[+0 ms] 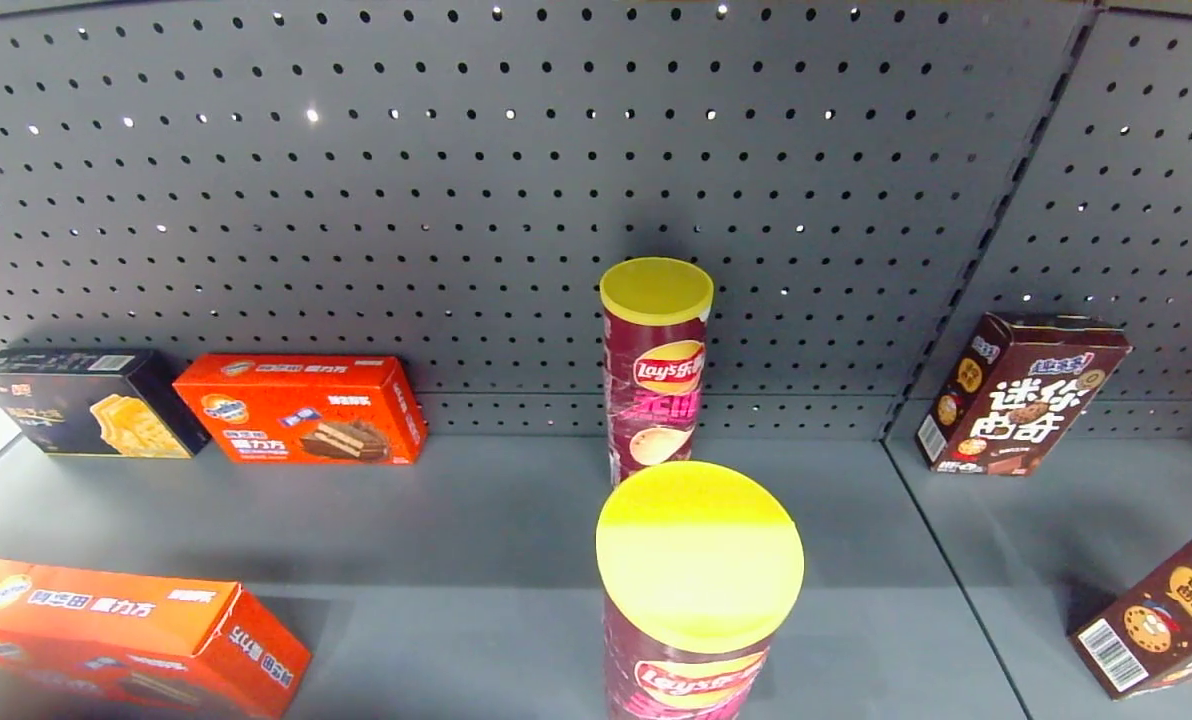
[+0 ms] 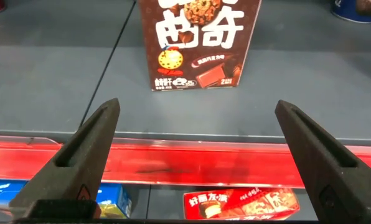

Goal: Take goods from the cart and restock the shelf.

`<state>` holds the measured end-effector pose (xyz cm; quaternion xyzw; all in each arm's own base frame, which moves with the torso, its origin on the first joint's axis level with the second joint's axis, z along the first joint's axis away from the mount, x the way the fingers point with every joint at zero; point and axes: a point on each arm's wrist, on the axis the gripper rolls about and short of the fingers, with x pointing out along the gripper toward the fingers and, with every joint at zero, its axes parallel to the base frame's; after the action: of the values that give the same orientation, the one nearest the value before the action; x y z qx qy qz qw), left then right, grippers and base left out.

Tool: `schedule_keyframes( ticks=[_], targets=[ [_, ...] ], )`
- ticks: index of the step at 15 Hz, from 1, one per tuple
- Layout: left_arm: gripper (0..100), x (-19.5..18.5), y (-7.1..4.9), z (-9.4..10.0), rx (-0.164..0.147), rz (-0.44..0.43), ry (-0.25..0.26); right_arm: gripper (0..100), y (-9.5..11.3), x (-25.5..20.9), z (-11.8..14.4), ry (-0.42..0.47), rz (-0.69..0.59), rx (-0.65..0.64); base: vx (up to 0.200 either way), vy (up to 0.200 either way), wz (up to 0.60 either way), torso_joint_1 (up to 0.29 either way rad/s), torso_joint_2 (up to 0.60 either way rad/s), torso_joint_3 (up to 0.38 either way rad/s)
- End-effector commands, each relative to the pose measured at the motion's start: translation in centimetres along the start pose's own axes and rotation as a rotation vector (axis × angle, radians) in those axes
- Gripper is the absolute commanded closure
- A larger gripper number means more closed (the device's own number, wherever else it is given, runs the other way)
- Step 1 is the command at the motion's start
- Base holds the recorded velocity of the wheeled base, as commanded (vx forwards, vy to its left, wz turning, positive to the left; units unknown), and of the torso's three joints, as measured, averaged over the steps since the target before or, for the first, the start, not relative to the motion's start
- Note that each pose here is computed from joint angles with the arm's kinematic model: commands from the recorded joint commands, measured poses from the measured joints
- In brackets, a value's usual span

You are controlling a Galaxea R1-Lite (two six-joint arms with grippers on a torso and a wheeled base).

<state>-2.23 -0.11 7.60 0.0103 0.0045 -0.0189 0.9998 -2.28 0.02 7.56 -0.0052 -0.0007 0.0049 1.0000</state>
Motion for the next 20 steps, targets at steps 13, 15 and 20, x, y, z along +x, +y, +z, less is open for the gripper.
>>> schedule_keyframes(
  ticks=[13,15,20],
  targets=[
    [0,0.01,0.0,0.0,-0.001,0.001,0.001,0,0.0,0.0,0.0,0.0,0.001,0.0,0.0,0.0,0.0,0.0,0.0,0.0],
    [0,0.01,0.0,0.0,-0.001,0.001,0.001,0,0.0,0.0,0.0,0.0,0.001,0.0,0.0,0.0,0.0,0.0,0.0,0.0],
    [0,0.01,0.0,0.0,-0.001,0.001,0.001,0,0.0,0.0,-0.01,0.001,0.001,0.0,0.0,0.0,0.0,0.0,0.0,0.0]
  ],
)
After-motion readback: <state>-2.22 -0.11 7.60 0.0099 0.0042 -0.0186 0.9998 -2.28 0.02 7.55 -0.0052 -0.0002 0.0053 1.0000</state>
